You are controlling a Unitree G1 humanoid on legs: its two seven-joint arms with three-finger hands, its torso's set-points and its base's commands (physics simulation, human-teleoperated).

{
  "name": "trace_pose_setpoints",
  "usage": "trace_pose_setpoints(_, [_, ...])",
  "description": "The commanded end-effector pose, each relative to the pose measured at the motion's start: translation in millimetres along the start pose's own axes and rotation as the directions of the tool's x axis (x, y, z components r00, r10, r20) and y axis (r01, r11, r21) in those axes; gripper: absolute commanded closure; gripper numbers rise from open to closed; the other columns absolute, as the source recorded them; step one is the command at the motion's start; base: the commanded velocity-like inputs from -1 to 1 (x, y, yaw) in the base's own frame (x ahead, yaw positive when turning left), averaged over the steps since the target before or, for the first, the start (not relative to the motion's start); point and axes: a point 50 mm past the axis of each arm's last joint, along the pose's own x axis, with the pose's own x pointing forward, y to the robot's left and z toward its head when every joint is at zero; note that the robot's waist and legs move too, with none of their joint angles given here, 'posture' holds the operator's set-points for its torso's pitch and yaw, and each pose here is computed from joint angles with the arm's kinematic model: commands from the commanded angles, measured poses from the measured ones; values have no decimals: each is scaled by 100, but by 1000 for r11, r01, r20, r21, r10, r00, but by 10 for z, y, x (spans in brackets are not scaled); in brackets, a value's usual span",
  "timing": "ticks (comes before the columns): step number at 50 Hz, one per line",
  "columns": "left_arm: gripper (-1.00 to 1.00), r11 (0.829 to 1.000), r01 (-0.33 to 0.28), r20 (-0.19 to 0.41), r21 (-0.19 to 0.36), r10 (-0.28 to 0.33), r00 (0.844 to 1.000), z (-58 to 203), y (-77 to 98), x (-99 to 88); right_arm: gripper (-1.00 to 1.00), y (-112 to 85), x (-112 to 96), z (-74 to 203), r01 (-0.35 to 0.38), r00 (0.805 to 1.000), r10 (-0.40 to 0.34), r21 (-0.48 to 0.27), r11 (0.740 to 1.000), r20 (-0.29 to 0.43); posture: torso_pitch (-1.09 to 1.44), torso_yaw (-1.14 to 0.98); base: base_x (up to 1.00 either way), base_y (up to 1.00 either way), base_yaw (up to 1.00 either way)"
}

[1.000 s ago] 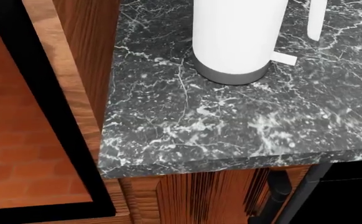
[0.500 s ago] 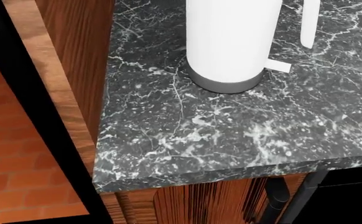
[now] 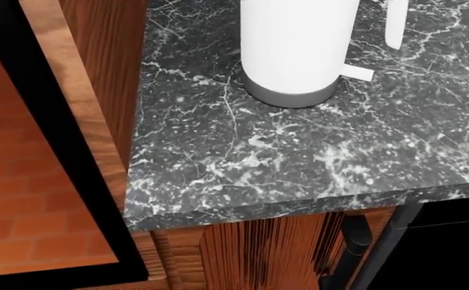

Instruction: Close the lid of the electric kettle.

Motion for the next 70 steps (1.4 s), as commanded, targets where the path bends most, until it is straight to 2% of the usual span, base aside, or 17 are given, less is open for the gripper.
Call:
trace_pose_setpoints(1, [-100, 1000, 16, 75, 20, -17, 997, 152, -30, -9, -100, 16, -8, 108, -6, 998, 7, -23, 1000, 69, 0, 0, 0, 0, 0])
trace_pose_setpoints(15, [-100, 999, 24, 83, 29, -26, 996, 149, -44, -13, -100, 20, -11, 118, -7, 998, 9, -22, 1000, 67, -1, 0, 0, 0, 0])
trace_pose_setpoints(62, [-100, 999, 10, 82, 30, -13, 997, 148, -45, 0, -100, 43, -19, 115, -24, 998, 26, -23, 999, 64, -47, 0, 0, 0, 0])
trace_pose_setpoints(70, [-100, 999, 19, 91, 27, -21, 996, 153, -60, -8, -100, 50, -14, 105, -28, 998, 30, -22, 999, 63, -47, 0, 0, 0, 0])
